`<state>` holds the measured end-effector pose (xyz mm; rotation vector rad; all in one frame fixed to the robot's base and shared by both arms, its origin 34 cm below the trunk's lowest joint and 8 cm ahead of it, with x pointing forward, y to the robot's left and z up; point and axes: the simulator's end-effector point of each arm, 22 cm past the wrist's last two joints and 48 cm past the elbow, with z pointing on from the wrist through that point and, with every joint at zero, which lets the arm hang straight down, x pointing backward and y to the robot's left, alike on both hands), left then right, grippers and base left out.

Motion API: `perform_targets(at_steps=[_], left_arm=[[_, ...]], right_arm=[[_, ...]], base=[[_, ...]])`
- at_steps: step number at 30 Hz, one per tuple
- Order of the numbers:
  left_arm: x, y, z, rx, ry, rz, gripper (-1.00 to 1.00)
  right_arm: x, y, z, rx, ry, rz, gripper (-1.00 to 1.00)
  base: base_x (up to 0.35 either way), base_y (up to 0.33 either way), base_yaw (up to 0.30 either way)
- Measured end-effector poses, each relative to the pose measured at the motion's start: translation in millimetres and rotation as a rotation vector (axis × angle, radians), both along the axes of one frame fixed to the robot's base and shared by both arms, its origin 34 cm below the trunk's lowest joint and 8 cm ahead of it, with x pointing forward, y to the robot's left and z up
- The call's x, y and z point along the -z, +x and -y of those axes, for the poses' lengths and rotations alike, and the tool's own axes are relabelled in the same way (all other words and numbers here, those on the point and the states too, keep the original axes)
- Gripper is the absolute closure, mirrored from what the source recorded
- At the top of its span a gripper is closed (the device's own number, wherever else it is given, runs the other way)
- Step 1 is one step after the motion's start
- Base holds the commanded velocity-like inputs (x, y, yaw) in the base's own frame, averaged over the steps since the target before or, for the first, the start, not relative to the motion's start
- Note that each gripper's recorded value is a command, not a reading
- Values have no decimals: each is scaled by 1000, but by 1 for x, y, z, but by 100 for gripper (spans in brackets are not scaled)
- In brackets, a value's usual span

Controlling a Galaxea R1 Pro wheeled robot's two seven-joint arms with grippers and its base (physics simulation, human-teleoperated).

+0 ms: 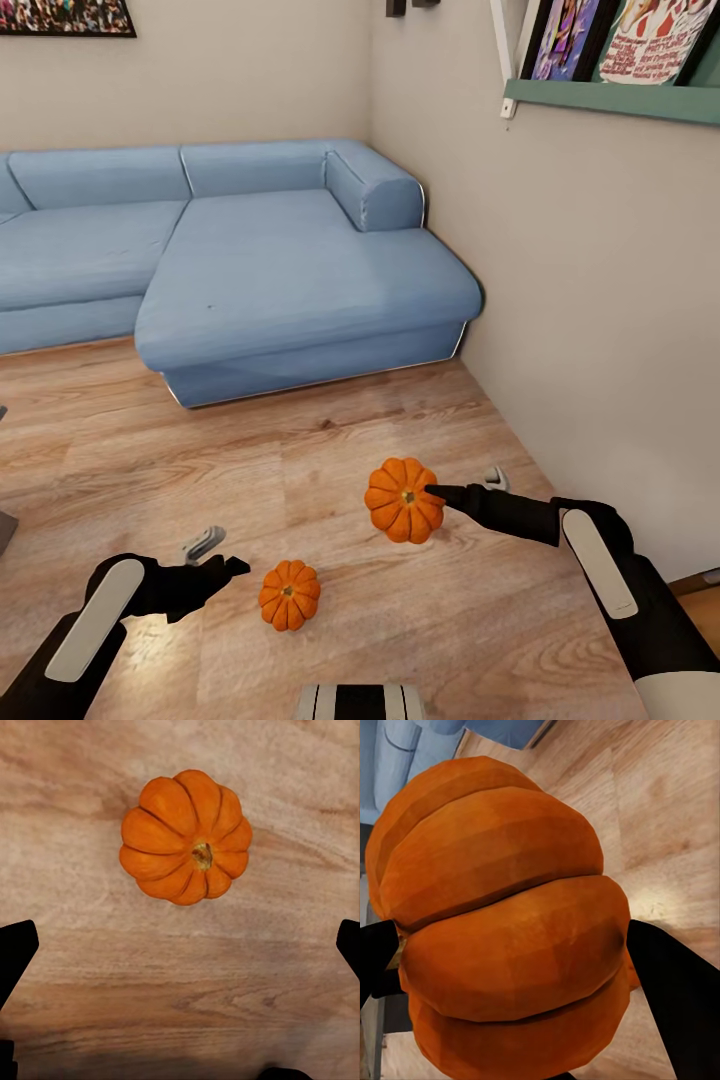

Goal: Place each of the two pumpkins and all three candles from the living room inside a cabinet in the living room (use any cabinet), then make sure every cabinet is closed, and position the cauldron so it is next to a table in the living room.

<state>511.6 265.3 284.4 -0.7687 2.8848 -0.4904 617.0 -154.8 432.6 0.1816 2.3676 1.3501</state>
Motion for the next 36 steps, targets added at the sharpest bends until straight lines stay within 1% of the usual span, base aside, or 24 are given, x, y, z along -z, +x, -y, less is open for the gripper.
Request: perform_targets(at_steps=[11, 13, 14, 15, 16, 17, 18, 19, 22, 24, 25, 26, 28, 30, 32, 33, 34, 36], left_arm=[[16, -7, 0, -1, -3, -34, -100], [16, -5, 5, -1, -30, -23, -100], [16, -3, 9, 0, -50, -12, -100], [15, 1, 15, 1, -86, 8, -100], [14, 3, 19, 2, -109, 20, -100], [13, 5, 22, 1, -132, 33, -100], [14, 6, 23, 1, -140, 36, -100], [16, 6, 23, 0, -141, 38, -100], [24, 6, 18, -9, -120, 43, -100], [33, 3, 14, -24, -109, 33, -100], [36, 1, 13, -31, -111, 27, -100], [39, 0, 14, -36, -122, 29, -100], [44, -1, 16, -32, -137, 34, -100], [54, -1, 14, -27, -139, 61, -100], [66, 1, 12, -34, -148, 113, -100], [73, -1, 11, -34, -159, 142, -100], [79, -4, 11, -29, -167, 156, -100], [87, -9, 13, -6, -191, 187, -100]], right_arm=[[14, -2, -4, -8, 10, -21, 100], [13, -3, -9, -24, 15, -15, 100], [11, -3, -13, -34, 19, -8, 100], [5, -4, -19, -49, 29, 6, 100], [1, -4, -25, -57, 52, 9, 100], [0, -7, -31, -72, 59, 10, 100], [1, -8, -34, -81, 59, 8, 100], [3, -11, -38, -93, 58, 5, 100], [9, -17, -48, -116, 68, -8, 100], [12, -19, -52, -124, 71, -16, 100], [13, -19, -53, -126, 75, -17, 100], [12, -20, -57, -132, 78, -13, 100], [12, -20, -62, -138, 92, -13, 100], [15, -21, -64, -141, 90, -16, 100], [16, -21, -66, -140, 107, -23, 100], [15, -21, -67, -137, 118, -26, 100], [16, -21, -67, -135, 127, -30, 100], [20, -21, -67, -134, 129, -37, 100]], base=[[0, 0, 0], [0, 0, 0], [0, 0, 0], [0, 0, 0], [0, 0, 0], [0, 0, 0], [0, 0, 0], [0, 0, 0], [0, 0, 0], [0, 0, 0], [0, 0, 0], [0, 0, 0], [0, 0, 0], [0, 0, 0], [0, 0, 0], [0, 0, 0], [0, 0, 0], [0, 0, 0]])
